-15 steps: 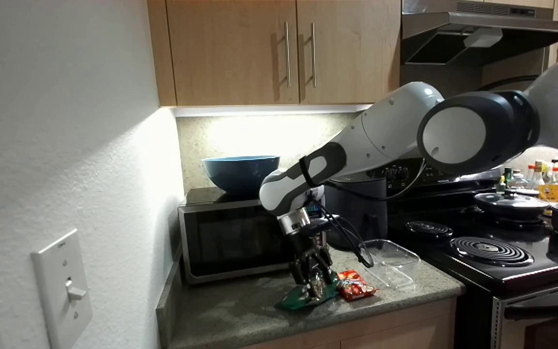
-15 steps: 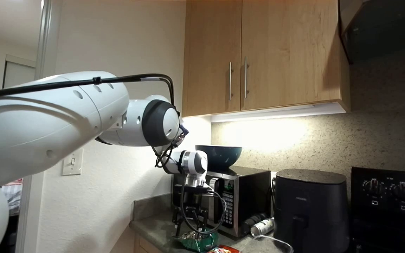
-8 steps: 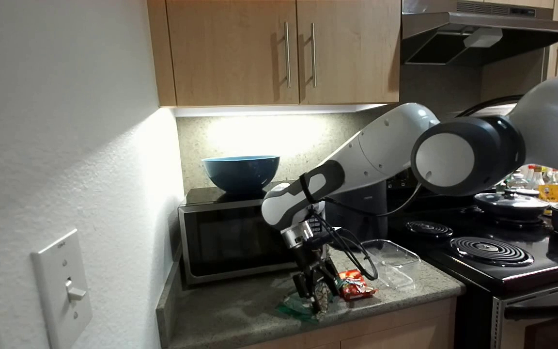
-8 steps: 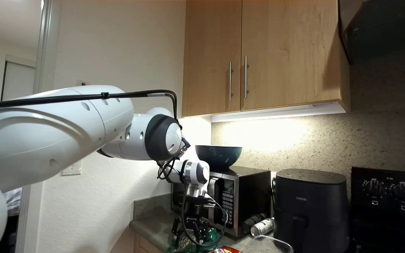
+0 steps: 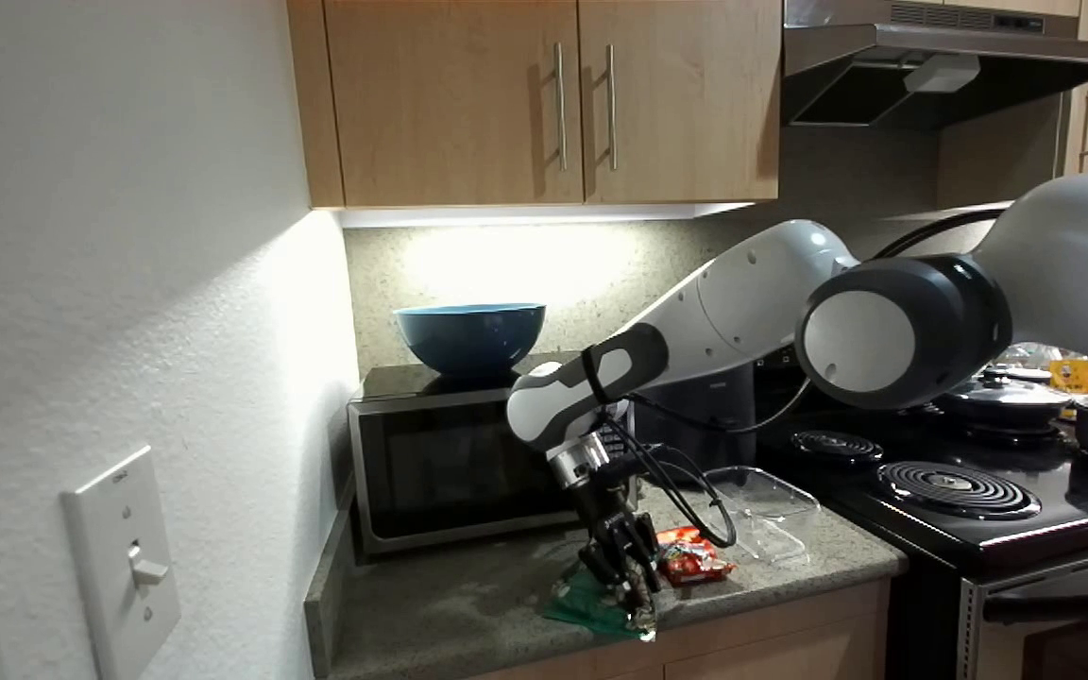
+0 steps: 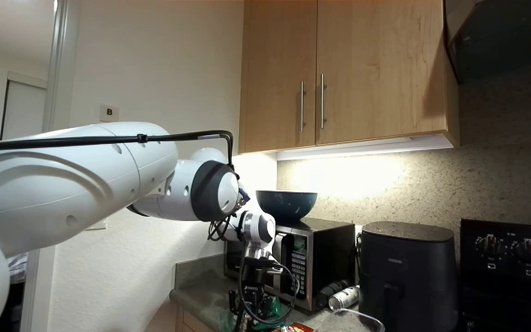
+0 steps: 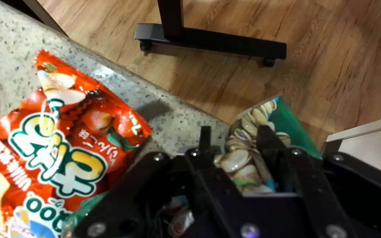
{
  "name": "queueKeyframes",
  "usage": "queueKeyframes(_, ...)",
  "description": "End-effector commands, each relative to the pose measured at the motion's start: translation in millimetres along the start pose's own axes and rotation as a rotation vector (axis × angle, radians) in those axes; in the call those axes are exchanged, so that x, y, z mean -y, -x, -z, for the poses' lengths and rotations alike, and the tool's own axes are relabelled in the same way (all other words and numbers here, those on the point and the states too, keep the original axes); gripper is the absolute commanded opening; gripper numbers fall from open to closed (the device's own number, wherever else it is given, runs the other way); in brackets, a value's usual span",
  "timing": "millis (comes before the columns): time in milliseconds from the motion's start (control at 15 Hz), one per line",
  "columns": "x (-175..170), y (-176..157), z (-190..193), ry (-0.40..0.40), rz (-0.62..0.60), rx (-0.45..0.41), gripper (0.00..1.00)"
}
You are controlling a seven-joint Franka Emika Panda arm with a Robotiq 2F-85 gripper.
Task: Pick up the sachets from the countertop and put them in the plastic bowl.
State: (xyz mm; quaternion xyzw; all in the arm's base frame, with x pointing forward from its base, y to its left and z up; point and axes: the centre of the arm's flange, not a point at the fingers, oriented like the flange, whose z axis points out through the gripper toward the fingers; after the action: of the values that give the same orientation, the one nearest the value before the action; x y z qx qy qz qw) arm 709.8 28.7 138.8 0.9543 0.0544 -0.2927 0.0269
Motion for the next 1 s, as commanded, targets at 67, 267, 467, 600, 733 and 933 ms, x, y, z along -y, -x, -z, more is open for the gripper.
queueKeyframes(67,-7.3,11.0,10.8,-0.041,-0.061,-0.074,0.08)
queueKeyframes(267,-2.6,33.6,16.2,-0.074,-0.122,-0.139,0.08)
queueKeyframes(467,5.5,58.7,21.1,-0.108,-0.197,-0.216,0.09)
queueKeyframes(600,7.3,72.5,24.4,-0.117,-0.263,-0.279,0.09)
queueKeyframes(733,6.4,84.2,28.4,-0.141,-0.333,-0.337,0.09)
queueKeyframes(933,-5.8,105.1,32.4,-0.182,-0.462,-0.419,0.09)
